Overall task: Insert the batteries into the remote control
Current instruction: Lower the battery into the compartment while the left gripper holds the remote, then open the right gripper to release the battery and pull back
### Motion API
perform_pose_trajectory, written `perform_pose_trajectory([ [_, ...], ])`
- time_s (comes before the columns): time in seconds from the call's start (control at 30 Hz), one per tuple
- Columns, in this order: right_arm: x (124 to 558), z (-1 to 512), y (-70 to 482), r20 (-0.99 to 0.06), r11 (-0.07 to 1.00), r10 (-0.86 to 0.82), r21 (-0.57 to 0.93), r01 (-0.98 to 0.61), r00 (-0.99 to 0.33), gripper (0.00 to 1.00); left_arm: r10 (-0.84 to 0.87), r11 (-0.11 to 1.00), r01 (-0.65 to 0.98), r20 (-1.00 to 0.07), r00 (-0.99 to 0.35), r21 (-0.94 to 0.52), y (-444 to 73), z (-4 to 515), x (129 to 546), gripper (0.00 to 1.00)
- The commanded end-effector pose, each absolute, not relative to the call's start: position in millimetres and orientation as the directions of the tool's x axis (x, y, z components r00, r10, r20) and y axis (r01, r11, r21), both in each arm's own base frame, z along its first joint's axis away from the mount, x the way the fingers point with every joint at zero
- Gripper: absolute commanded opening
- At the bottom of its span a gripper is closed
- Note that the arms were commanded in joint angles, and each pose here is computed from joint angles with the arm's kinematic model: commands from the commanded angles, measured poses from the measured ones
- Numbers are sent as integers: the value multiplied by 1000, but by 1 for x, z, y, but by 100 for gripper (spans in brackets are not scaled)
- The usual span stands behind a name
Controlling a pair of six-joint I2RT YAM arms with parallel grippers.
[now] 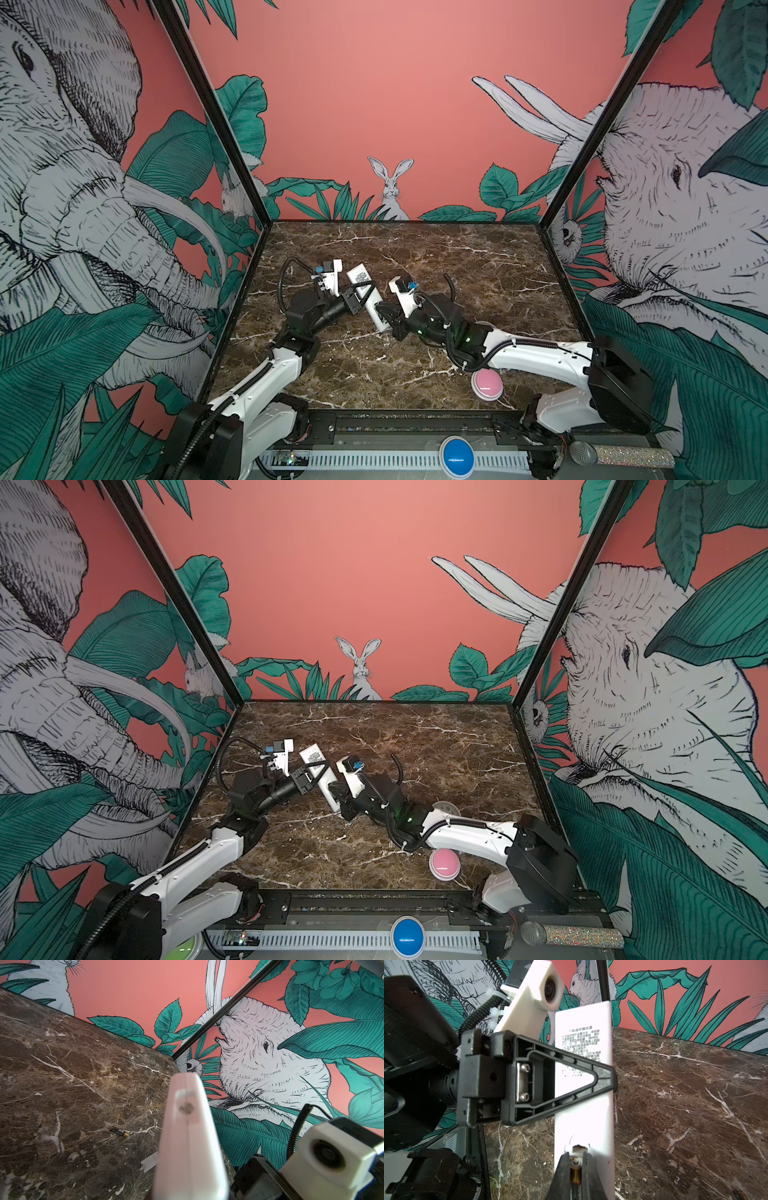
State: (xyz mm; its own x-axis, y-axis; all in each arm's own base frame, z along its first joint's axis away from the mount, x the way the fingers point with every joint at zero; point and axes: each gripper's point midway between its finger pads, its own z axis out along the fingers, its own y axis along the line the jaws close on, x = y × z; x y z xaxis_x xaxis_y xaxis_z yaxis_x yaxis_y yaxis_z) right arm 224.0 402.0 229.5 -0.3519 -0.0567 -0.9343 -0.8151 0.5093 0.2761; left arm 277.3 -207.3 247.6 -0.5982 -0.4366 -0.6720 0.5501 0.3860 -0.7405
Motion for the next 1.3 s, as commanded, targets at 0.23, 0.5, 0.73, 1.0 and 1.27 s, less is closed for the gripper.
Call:
perform_pose_trajectory([
  [0.23,221,230,416,-928,477,-44,307,-824,-371,9,-469,347,615,-699,-540,-708,-204,269,269,0],
  [0.5,219,229,419,-926,472,-53,307,-826,-374,19,-466,352,617,-703,-537,-704,-204,269,268,0],
  [0.73,218,229,418,-926,476,-55,304,-825,-373,22,-466,351,619,-704,-536,-703,-204,270,267,0],
  [1.0,219,230,415,-929,487,-51,298,-821,-368,31,-464,354,616,-704,-538,-704,-204,268,268,0],
  [1.27,219,233,413,-931,490,-46,294,-821,-361,45,-465,347,614,-699,-543,-709,-204,268,268,0],
])
